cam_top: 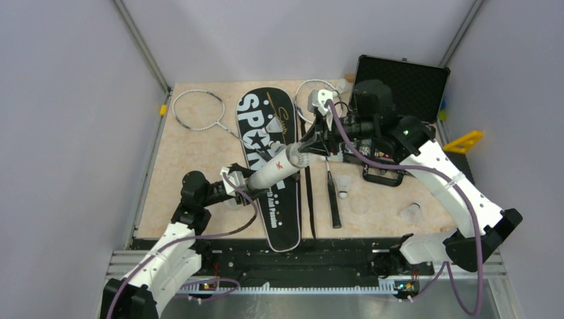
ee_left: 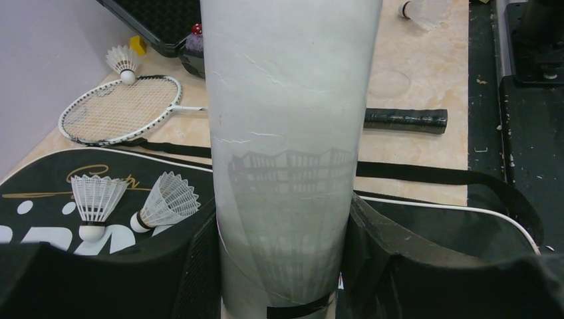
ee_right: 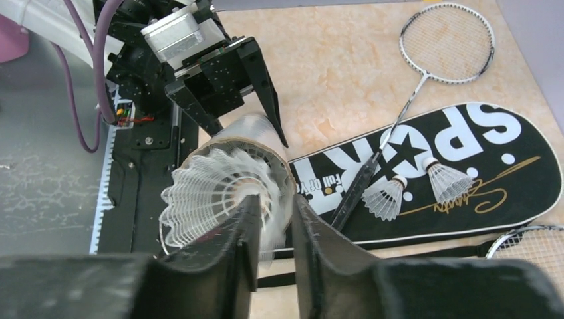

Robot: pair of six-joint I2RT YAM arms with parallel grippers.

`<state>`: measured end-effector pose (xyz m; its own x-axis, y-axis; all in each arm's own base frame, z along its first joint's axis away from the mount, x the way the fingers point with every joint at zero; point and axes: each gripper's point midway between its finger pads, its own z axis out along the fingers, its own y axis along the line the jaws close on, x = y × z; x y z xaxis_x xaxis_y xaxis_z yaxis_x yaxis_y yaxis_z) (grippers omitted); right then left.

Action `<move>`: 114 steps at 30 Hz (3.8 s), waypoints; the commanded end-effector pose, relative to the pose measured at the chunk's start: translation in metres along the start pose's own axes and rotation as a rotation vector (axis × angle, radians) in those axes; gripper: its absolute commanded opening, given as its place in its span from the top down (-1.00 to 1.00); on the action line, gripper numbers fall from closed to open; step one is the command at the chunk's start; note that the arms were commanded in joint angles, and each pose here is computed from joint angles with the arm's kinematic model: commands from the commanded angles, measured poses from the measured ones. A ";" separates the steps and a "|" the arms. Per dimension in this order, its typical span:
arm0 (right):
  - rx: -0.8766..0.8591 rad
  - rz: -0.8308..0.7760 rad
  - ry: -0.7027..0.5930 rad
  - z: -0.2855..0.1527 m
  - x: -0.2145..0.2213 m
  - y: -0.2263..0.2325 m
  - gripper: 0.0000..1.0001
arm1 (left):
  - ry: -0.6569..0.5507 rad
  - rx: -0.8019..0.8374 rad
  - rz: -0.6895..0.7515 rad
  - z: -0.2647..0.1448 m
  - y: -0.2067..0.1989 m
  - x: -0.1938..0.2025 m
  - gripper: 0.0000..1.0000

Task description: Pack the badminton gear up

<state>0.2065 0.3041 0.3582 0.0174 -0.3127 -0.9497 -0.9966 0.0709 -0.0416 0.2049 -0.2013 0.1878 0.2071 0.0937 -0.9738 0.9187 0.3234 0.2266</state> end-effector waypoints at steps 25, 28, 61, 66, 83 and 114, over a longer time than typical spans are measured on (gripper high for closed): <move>0.196 -0.098 0.106 -0.004 0.025 -0.029 -0.97 | -0.087 0.005 0.098 0.002 0.007 -0.036 0.37; 0.180 -0.099 0.126 0.008 0.032 -0.033 -0.97 | -0.087 0.015 0.097 0.003 0.006 -0.036 0.37; 0.886 0.052 -0.118 -0.095 -0.047 -0.079 -0.97 | -0.121 -0.273 0.031 -0.007 0.049 -0.046 0.37; 1.089 0.258 -0.002 -0.108 0.039 -0.107 -0.97 | -0.226 -0.734 -0.090 -0.044 0.116 -0.053 0.37; 0.640 0.219 0.777 -0.044 0.254 -0.080 -0.84 | -0.254 -1.030 -0.187 -0.082 0.151 -0.051 0.39; 0.360 0.252 0.504 -0.039 0.206 -0.082 1.00 | -0.223 -0.856 -0.158 -0.059 0.131 -0.055 0.47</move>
<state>0.2801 0.1801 0.0938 -0.4743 -0.7546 -0.4533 -0.8645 0.4966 0.0779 0.3049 -0.0867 0.2345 0.1425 -0.1493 -0.9785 0.2625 0.9589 -0.1081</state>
